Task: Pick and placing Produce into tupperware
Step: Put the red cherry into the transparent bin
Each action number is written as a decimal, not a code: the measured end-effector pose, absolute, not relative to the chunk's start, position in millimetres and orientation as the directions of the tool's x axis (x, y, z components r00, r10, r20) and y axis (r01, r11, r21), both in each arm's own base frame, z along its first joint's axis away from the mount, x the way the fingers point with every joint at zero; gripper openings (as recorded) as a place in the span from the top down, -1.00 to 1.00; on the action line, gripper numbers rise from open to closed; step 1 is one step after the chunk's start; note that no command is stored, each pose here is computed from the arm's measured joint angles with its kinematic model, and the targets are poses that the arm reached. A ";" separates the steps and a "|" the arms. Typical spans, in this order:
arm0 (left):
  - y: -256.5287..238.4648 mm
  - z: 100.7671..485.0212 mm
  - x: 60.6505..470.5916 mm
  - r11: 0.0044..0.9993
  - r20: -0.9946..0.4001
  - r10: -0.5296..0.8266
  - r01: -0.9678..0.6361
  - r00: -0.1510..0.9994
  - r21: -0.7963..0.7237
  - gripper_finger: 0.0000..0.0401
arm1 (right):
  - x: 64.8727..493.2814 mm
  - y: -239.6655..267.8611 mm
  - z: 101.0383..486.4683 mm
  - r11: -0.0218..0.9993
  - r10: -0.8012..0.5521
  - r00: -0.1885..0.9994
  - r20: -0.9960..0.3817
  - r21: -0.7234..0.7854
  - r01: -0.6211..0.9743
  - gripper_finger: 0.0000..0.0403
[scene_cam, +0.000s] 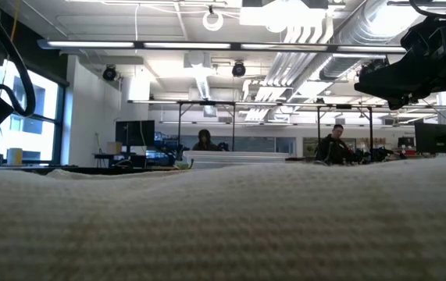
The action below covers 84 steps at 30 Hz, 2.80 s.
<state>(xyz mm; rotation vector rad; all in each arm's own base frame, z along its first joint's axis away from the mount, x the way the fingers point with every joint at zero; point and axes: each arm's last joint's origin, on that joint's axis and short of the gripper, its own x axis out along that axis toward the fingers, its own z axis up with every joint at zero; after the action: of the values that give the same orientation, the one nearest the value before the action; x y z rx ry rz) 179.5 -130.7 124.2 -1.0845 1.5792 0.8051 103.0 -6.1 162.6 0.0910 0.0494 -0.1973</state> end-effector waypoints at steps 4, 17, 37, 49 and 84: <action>-131.2 124.2 179.9 0.371 -0.962 -0.259 -0.929 -0.082 -0.020 0.20 | 103.0 -6.1 162.4 0.976 -0.194 0.979 -0.059 0.085 0.198 0.42; -130.2 124.1 180.0 0.369 -0.973 -0.223 -0.929 -0.068 -0.020 0.20 | 103.0 -6.1 162.5 0.976 -0.194 0.979 -0.058 0.085 0.198 0.42; -129.0 124.2 180.3 0.368 -0.982 -0.184 -0.929 -0.046 -0.026 0.20 | 102.9 -6.1 162.6 0.976 -0.194 0.979 -0.058 0.085 0.198 0.42; -127.8 124.3 179.8 0.378 -0.985 -0.164 -0.926 -0.044 -0.022 0.55 | 103.0 -6.1 162.5 0.976 -0.194 0.979 -0.058 0.085 0.198 0.42; -113.1 196.4 227.5 0.578 -0.926 -0.043 -0.747 0.374 -0.329 0.59 | 103.0 -6.1 162.4 0.976 -0.193 0.979 -0.059 0.085 0.198 0.42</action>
<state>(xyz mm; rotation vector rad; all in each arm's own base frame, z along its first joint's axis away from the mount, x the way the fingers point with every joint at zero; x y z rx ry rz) 227.5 -113.1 196.4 -0.8617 1.1114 0.5299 103.0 -6.1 162.4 0.0909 0.0502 -0.1973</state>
